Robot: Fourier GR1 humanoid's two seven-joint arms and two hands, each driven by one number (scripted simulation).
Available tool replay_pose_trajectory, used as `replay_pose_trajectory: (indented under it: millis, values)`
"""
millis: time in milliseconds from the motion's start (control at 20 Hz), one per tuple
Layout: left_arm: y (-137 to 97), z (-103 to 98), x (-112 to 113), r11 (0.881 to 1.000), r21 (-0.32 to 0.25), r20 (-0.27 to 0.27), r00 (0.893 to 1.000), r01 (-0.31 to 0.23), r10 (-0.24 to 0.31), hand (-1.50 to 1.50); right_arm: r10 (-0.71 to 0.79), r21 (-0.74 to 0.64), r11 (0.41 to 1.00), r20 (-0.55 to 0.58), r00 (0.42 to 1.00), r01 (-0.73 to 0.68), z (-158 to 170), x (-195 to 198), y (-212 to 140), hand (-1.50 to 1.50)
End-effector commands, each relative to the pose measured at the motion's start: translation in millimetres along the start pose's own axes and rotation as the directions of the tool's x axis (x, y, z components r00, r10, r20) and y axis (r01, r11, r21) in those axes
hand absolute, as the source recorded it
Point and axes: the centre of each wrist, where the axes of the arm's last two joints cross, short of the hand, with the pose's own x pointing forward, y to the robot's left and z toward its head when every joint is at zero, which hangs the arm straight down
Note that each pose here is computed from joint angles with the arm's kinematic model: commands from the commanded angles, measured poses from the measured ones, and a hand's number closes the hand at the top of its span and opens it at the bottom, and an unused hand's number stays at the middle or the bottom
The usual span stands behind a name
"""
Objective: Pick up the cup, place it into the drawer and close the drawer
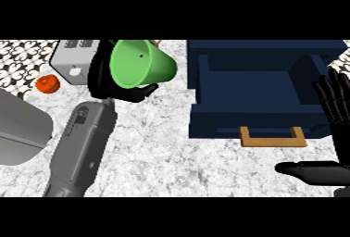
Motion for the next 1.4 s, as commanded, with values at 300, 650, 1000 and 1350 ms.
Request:
replay_pose_trajectory:
  millis: [300,650,1000,1350]
  values:
    - [-85.1,-82.0,42.2,0.995,-0.050,-0.025,0.996,0.089,-0.090,1.50,-0.013,0.016,1.000,0.025,1.000,0.012,-1.0,10.5,9.5,-1.50]
    - [-113.2,-107.9,34.1,0.996,-0.057,-0.141,0.988,0.061,-0.069,1.50,0.004,0.022,1.000,0.022,1.000,-0.005,-7.2,-3.0,-8.3,-1.50]
    - [-146.0,-121.8,33.3,0.994,-0.029,-0.214,0.971,0.105,-0.109,1.50,-0.016,0.036,0.999,0.029,0.999,0.015,-13.5,8.1,3.8,-1.50]
    - [-147.8,-95.2,3.1,0.988,-0.078,-0.243,0.958,0.135,-0.150,1.50,-0.019,0.040,0.999,0.032,0.999,0.018,-10.9,-9.4,-5.0,-1.50]
